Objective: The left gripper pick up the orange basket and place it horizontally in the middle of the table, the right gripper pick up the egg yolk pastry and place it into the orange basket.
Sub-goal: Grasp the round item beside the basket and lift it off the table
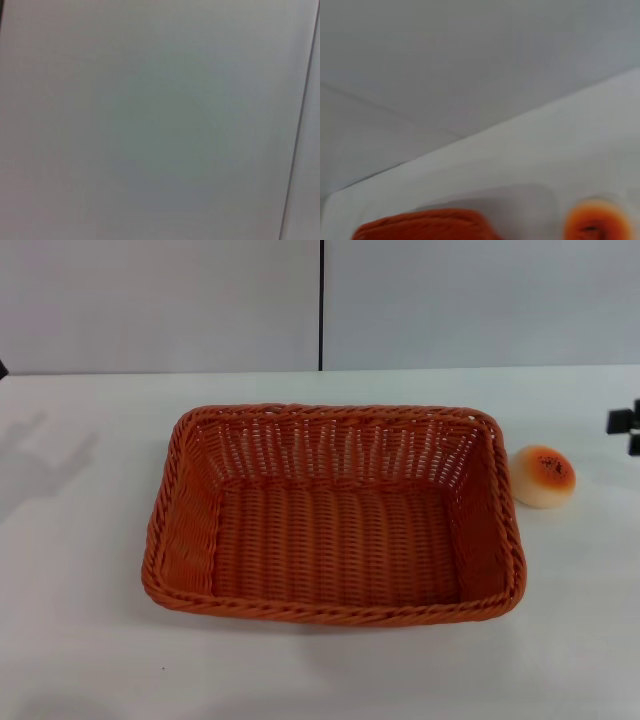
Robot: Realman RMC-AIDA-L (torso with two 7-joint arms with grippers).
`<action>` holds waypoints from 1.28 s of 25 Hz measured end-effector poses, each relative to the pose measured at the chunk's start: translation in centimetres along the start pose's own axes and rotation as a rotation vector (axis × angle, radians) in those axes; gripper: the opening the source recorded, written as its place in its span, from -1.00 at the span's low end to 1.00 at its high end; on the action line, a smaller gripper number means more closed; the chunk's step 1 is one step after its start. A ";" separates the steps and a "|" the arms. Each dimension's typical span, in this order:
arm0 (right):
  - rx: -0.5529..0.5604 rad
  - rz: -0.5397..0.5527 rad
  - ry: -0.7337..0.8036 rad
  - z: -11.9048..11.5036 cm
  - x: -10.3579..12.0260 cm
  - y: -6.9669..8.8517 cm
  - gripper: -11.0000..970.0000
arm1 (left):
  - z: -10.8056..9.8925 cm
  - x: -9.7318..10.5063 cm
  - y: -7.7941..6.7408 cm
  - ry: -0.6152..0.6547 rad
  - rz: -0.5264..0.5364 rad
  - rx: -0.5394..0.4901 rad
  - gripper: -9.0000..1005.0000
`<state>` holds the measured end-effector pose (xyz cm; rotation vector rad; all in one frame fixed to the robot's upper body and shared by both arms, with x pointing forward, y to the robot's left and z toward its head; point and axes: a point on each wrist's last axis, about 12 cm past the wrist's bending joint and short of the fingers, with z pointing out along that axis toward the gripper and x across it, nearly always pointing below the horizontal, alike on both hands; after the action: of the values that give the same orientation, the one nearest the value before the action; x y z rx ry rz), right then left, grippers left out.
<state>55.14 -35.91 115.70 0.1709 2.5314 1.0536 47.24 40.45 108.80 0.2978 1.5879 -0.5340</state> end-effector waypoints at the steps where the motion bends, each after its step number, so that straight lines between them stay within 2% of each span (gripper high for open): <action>1: 0.030 0.028 -0.010 -0.1 0.2 -0.8 0.07 | -0.2 -0.1 0.0 -0.004 0.004 0.002 0.66; 4: 0.040 0.054 -0.008 -0.1 0.4 -1.6 0.07 | -0.3 -0.2 0.0 -0.006 0.007 0.006 0.66; 6: 0.034 0.076 0.018 0.9 0.6 -2.4 0.07 | -0.3 -0.2 0.0 -0.008 0.009 0.005 0.66; 10: 0.008 0.066 0.055 2.5 0.5 -2.5 0.07 | -0.2 0.0 -0.2 -0.015 0.007 0.004 0.66; 11: -0.004 0.056 0.077 3.6 0.4 -2.5 0.07 | -0.1 0.3 -0.3 -0.026 0.008 0.003 0.66; 16: 0.031 0.039 0.101 5.5 0.4 -2.6 0.06 | 0.2 0.5 -0.6 -0.040 0.004 0.011 0.66; 32: 0.059 0.042 0.065 6.8 0.7 -3.3 0.06 | 0.4 0.6 -0.6 -0.041 -0.001 0.014 0.66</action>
<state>57.30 -33.58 108.82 0.2102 2.6300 1.0163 47.18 39.64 108.30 0.2946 1.5456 -0.5488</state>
